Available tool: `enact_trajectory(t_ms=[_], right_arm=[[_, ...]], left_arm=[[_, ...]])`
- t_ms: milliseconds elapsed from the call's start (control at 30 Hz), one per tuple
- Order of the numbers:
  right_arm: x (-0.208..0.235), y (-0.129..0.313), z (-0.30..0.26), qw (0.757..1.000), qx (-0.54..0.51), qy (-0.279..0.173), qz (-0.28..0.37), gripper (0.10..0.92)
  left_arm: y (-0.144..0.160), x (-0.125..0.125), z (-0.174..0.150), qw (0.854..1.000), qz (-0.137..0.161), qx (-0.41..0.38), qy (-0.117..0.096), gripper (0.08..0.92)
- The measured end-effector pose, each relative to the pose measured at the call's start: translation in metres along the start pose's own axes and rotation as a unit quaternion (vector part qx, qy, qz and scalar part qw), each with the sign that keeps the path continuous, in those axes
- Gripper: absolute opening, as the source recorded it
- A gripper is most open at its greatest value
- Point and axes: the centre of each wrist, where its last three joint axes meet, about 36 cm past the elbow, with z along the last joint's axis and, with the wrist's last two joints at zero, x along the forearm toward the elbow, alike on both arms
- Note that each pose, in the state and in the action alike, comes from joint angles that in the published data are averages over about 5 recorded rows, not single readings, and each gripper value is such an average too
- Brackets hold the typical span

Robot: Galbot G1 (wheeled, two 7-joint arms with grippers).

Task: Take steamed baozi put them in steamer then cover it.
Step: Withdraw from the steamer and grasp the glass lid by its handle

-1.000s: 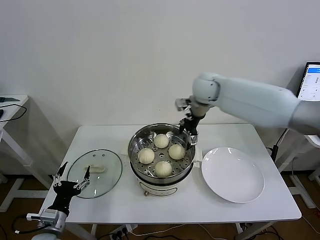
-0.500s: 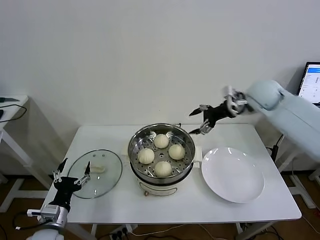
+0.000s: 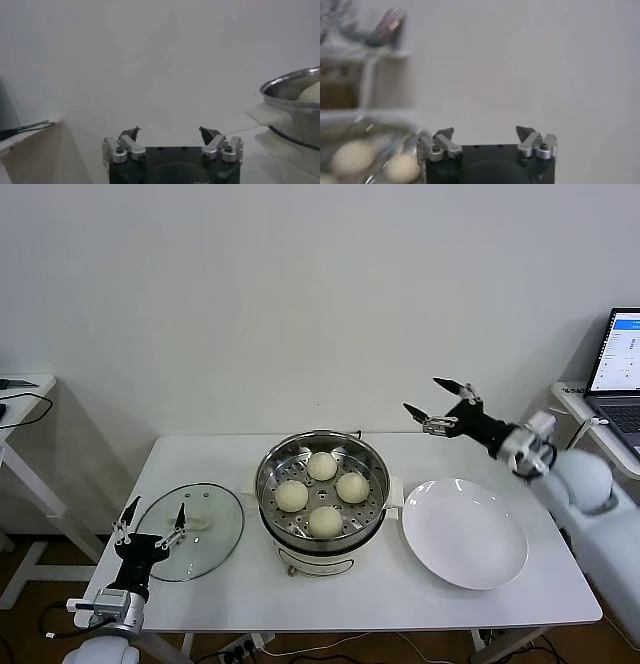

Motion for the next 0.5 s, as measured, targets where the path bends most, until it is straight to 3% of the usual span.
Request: enact_trajectory(t_ms=[300, 500], right_arm=[[0.066, 0.098, 0.079, 0.987, -0.08, -0.052, 0.129, 0.823], [0.098, 0.152, 0.11, 0.973, -0.116, -0.06, 0.192, 0.823]], left_arm=[[-0.004, 0.0, 0.013, 1.0, -0.003, -0.021, 0.0, 0.823], [-0.006, 0.001, 0.029, 0.995, -0.008, -0.097, -0.004, 0.823]])
